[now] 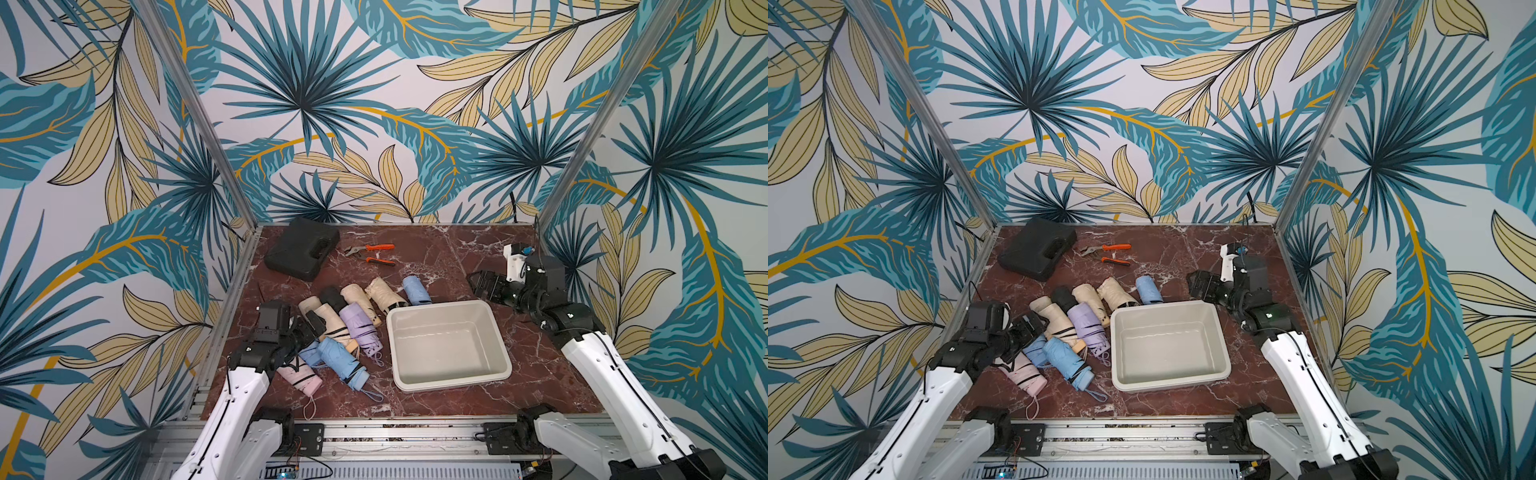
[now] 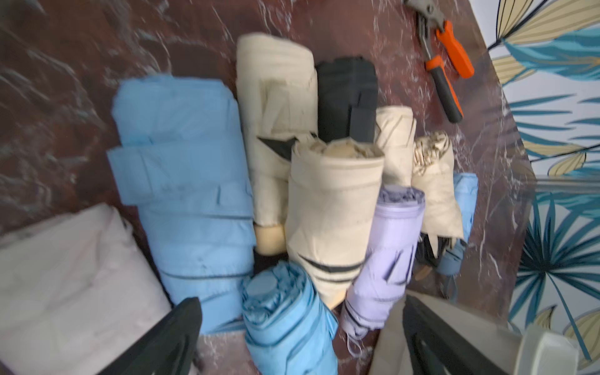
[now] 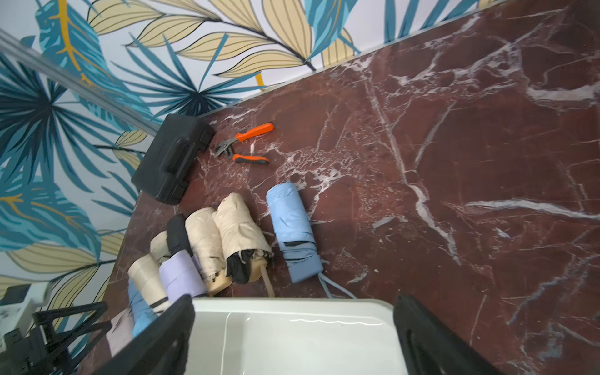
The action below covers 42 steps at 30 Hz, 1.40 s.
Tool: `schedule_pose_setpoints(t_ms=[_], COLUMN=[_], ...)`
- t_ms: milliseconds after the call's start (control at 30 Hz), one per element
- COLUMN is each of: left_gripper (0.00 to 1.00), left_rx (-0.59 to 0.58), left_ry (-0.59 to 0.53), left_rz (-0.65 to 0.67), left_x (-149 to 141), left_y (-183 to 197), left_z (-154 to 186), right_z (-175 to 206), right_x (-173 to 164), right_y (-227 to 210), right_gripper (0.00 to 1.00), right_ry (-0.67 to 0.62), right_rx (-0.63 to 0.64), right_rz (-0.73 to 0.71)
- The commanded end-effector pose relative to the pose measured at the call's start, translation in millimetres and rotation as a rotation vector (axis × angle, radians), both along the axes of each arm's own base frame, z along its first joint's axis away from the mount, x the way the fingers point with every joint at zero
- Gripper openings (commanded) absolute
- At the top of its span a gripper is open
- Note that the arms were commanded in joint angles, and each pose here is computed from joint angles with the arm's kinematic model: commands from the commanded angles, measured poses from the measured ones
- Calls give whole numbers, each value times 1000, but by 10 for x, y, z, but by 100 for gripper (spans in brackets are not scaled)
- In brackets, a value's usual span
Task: Put the umbrella into the storage box
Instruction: Pick up the umbrella from the center of the board.
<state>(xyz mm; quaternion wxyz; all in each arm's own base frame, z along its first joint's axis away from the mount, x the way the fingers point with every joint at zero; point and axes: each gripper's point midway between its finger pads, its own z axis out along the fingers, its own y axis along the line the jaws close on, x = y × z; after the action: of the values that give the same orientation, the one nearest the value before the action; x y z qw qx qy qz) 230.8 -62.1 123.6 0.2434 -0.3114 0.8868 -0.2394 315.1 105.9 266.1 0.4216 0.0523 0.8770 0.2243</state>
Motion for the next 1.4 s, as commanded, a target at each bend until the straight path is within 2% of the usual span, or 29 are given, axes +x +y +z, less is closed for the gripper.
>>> schedule_pose_setpoints(t_ms=[0, 267, 500, 633, 800, 1000, 1267, 1367], left_gripper=[100, 100, 100, 100, 98, 89, 80, 72], left_rx=[-80, -150, -166, -197, -162, -129, -97, -98], left_ry=[71, 121, 90, 91, 101, 145, 159, 164], left_rz=[48, 82, 33, 34, 19, 19, 15, 2], left_x=[-199, -378, -218, -126, -36, -32, -29, -60], left_y=[-125, -339, -505, -588, -606, -592, -564, -573], left_z=[-4, -223, -338, -439, -493, -630, -643, -623], right_z=[53, 112, -22, 29, 88, 45, 85, 74], right_x=[-35, -68, -30, 2, 52, 52, 83, 77], right_y=[125, 391, 650, 731, 799, 893, 891, 929], right_gripper=[97, 98, 98, 98, 98, 98, 98, 97], right_ry=[10, 1, 33, 20, 5, 14, -31, -29], right_rx=[-46, -84, -79, -95, -85, -105, -93, -88], right_rz=[25, 63, 130, 137, 131, 150, 117, 127])
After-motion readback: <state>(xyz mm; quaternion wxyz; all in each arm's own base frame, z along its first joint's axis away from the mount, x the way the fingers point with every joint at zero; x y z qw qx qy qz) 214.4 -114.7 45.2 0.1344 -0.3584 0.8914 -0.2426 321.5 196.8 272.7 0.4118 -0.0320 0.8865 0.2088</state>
